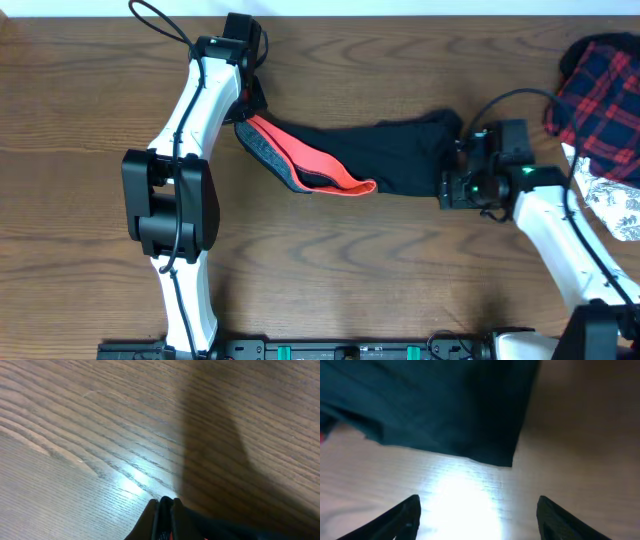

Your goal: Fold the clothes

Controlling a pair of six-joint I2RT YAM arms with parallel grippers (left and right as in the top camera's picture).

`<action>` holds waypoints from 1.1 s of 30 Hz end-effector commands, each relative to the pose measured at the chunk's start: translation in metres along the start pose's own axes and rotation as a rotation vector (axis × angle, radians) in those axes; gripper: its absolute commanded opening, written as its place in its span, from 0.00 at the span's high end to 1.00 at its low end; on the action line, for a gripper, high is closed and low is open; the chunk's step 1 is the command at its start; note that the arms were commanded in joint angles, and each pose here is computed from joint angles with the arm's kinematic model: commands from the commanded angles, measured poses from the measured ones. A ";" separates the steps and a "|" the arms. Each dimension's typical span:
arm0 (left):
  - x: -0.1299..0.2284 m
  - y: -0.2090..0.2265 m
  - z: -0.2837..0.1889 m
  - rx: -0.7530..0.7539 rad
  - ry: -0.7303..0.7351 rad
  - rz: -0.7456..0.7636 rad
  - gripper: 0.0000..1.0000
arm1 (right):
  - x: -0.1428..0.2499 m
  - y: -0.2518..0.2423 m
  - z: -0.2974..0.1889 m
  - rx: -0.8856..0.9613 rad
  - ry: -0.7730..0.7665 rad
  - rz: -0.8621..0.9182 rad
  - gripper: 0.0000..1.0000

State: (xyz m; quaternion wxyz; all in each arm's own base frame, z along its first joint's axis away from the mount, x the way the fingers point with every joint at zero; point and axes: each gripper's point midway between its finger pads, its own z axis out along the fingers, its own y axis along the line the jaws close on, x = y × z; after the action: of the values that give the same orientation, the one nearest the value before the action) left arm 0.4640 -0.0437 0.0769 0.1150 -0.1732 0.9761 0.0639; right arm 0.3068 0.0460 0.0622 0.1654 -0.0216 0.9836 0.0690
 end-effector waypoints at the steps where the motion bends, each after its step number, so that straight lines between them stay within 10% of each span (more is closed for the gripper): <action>1: -0.011 0.006 -0.013 -0.009 -0.045 0.004 0.94 | 0.001 -0.014 0.012 0.112 -0.015 -0.033 0.29; 33: -0.012 0.005 -0.013 -0.007 -0.048 0.003 0.94 | 0.008 -0.025 0.061 0.157 0.014 -0.086 0.31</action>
State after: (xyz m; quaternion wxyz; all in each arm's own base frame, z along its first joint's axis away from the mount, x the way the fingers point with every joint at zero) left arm 0.4649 -0.0438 0.0771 0.1165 -0.1675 0.9769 0.0640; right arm 0.3189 0.0347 0.0012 0.1587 -0.0430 0.9863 0.0096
